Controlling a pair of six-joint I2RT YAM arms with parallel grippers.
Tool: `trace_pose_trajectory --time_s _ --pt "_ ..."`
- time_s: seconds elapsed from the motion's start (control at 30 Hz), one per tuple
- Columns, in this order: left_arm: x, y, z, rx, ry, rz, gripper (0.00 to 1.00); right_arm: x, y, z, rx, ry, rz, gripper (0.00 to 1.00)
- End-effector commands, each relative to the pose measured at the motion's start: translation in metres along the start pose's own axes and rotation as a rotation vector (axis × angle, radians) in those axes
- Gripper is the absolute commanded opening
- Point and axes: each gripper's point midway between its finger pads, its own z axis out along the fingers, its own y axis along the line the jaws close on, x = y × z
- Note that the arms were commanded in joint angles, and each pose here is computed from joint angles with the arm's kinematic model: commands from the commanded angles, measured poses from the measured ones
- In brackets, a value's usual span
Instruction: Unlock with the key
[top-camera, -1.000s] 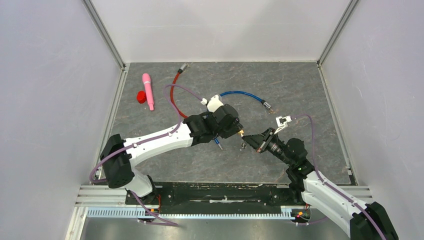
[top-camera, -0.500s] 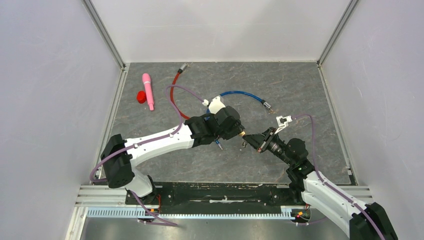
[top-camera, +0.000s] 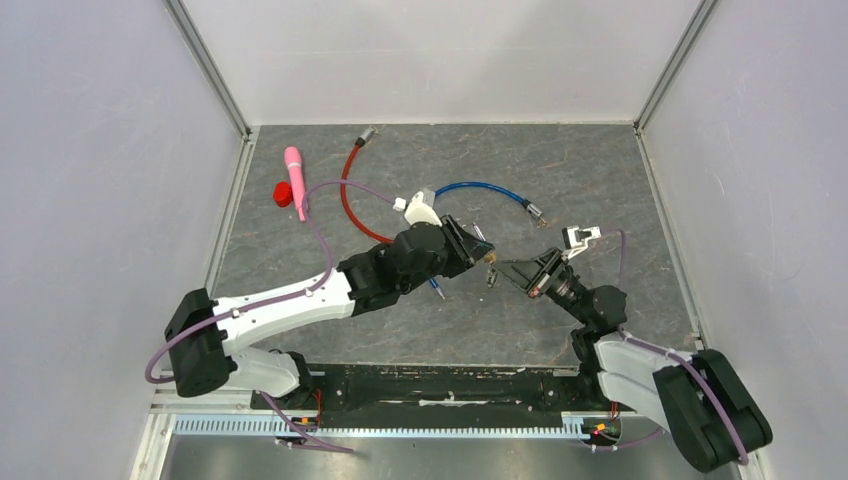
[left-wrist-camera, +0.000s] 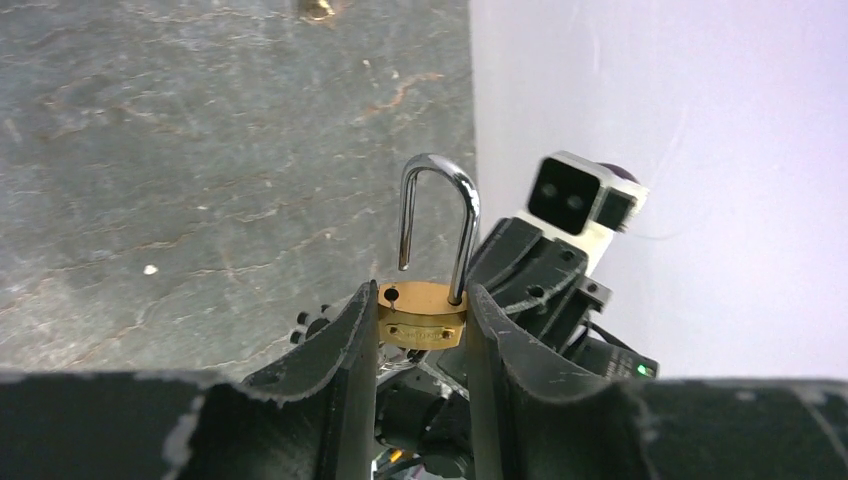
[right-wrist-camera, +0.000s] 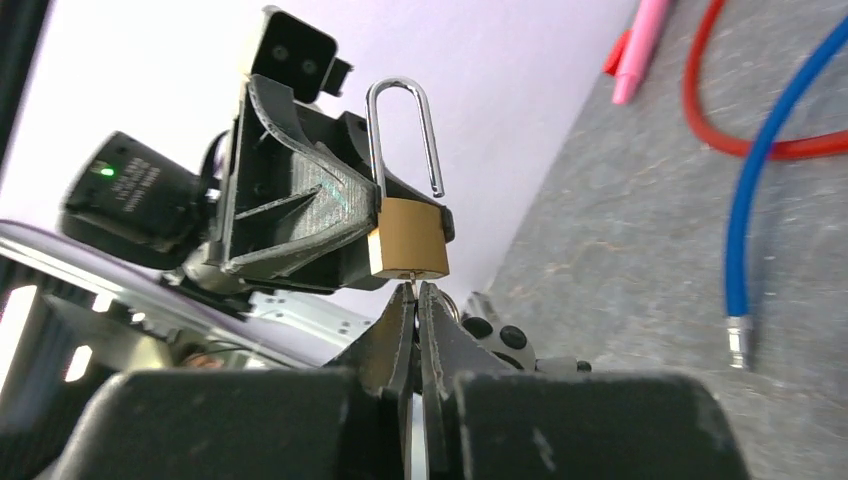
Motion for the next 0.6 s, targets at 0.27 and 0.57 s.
trace_pose_trajectory --time_s 0.27,0.57 --pt "0.002 -0.041 -0.032 0.198 0.017 0.084 0.02 0.011 0.044 -0.015 -0.203 0.048 0.017 0.0" --pt "-0.008 -0.001 -0.028 -0.03 -0.002 0.086 0.02 0.01 -0.005 -0.005 0.002 0.081 -0.292 0.56"
